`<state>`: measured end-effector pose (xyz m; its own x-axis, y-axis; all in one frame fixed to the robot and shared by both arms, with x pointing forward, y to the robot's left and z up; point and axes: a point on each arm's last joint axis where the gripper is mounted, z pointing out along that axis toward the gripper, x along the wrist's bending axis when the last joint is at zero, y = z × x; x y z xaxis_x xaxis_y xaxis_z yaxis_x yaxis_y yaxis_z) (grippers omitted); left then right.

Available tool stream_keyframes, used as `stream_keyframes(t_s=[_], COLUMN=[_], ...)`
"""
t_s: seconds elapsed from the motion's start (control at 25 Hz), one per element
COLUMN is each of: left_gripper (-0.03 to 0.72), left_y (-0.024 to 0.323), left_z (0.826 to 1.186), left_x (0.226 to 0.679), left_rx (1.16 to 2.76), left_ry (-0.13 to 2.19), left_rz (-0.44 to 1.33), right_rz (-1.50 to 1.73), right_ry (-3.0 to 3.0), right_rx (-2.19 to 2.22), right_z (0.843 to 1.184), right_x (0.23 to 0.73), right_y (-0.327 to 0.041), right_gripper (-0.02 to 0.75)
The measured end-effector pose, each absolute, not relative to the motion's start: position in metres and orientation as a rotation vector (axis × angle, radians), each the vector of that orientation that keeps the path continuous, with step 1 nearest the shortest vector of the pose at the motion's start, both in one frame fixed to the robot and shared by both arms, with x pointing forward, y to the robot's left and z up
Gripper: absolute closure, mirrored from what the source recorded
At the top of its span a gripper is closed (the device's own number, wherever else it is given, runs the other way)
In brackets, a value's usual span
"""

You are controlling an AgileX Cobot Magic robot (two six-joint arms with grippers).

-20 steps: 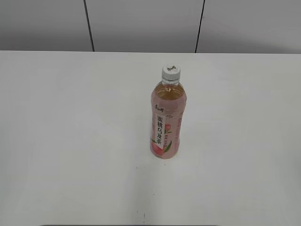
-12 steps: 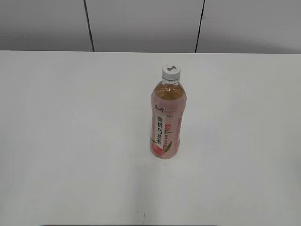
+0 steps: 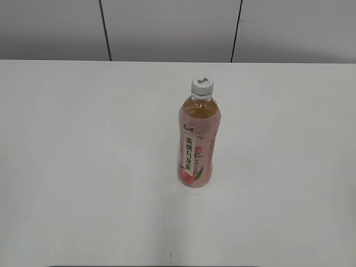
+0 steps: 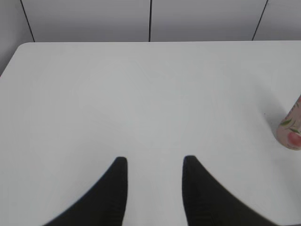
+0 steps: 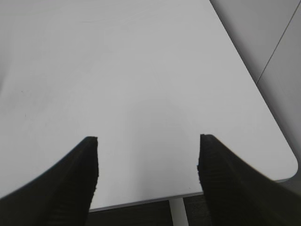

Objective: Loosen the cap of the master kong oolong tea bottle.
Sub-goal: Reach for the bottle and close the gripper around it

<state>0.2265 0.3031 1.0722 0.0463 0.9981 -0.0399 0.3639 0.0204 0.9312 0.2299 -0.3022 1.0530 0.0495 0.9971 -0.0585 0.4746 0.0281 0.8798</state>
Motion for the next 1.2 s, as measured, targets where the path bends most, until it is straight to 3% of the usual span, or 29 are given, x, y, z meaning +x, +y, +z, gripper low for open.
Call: stream_keyframes(t_s=[0.88, 1.2], left_gripper=[0.446, 0.431], left_y=[0.301, 0.292], left_z=[1.073, 1.101], left_x=[0.227, 0.233], left_rx=[1.468, 1.352], left_ry=[1.430, 1.121], left_rz=[0.926, 1.044], right_rz=[0.854, 0.854], right_ry=[1.530, 1.530], right_rx=[1.554, 1.554], right_z=[1.053, 1.053], right_x=[0.230, 0.230], right_y=[-0.302, -0.302], right_gripper=[0.233, 0.233])
